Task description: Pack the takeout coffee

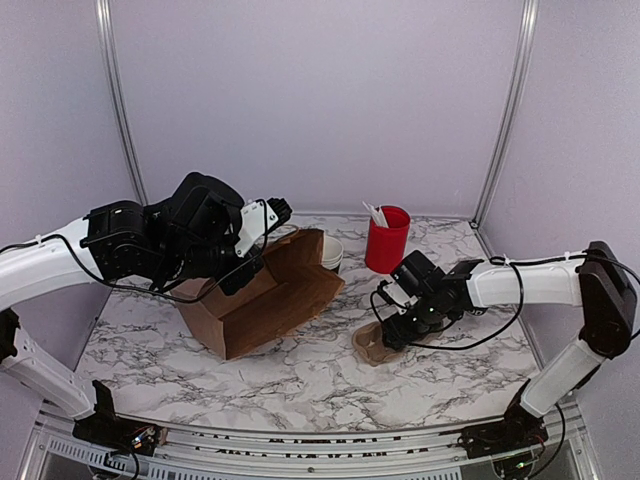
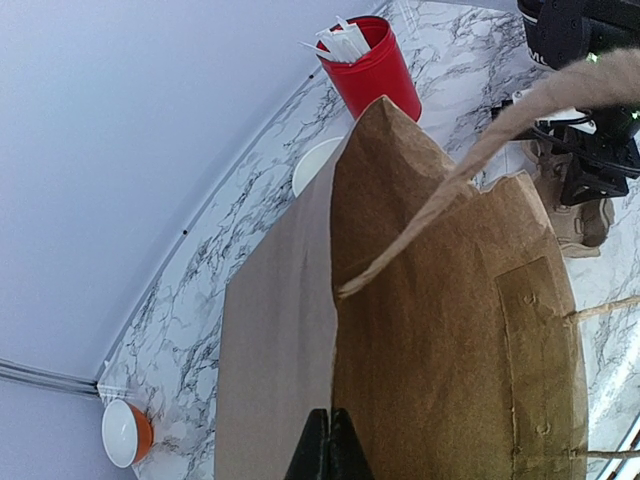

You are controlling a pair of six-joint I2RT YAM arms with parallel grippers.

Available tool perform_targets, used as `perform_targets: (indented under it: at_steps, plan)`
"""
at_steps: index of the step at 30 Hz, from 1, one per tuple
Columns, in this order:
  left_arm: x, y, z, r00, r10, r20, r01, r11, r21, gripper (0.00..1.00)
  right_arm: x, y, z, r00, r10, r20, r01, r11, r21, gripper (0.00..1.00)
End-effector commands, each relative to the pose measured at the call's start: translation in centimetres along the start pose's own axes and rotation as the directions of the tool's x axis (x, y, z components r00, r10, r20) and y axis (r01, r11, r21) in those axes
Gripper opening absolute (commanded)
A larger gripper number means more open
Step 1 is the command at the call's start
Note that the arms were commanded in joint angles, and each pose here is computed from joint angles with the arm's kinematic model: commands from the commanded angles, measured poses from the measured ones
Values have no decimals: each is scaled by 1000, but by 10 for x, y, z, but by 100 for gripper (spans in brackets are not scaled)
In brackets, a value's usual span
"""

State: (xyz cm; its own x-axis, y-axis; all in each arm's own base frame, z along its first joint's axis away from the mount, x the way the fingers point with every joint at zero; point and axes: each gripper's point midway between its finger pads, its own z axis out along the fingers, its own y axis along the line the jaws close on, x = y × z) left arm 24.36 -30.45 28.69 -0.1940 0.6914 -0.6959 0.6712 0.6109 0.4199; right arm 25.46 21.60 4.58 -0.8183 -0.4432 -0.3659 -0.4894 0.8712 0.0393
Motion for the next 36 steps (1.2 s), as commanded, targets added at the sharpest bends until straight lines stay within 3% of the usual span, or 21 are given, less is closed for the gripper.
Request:
perform_targets:
  at_steps: [1,11,24,36]
  plan:
    - [-2,2,0,1000,-26,17,26,1000,6,0,-13,2,-1,999,-18,32,18,1000,-6,66]
    - [-5,3,0,999,-26,20,26,1000,2,0,-11,-2,2,1000,-10,27,10,1000,18,54]
    - [-9,6,4,998,-58,20,57,998,17,0,-19,-7,-19,993,39,110,-43,999,33,42]
    - [-15,8,10,996,-84,17,83,996,31,0,-41,-2,-82,969,62,240,-72,997,32,41]
